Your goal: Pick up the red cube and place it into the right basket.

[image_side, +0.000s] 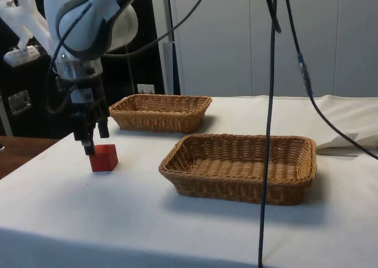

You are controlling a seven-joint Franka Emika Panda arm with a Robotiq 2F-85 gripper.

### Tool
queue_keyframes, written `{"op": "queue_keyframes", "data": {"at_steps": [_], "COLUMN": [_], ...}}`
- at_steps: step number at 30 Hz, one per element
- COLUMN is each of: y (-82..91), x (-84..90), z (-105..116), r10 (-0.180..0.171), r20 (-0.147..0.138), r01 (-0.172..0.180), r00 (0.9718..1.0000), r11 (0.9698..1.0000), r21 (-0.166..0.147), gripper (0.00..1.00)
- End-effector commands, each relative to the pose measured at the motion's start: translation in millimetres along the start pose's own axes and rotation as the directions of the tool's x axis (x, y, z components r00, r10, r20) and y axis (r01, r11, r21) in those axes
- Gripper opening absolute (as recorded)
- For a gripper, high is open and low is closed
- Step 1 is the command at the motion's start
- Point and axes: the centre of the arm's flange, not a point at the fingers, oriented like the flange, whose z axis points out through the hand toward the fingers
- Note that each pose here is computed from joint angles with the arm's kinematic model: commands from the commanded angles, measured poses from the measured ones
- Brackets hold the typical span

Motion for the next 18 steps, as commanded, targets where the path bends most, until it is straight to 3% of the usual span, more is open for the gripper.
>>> {"op": "queue_keyframes", "data": {"at_steps": [1,18], "y": [-0.3,-3.4], "x": [1.7,4.6], "z": [8,41], "r10": [-0.001,-0.017], "r20": [-0.003,-0.007], "r01": [0.001,0.017], "r00": [1.0000,0.9998], "r11": [1.0000,0.9995], "r21": [0.008,-0.027], "gripper": [1.00,1.00]}}
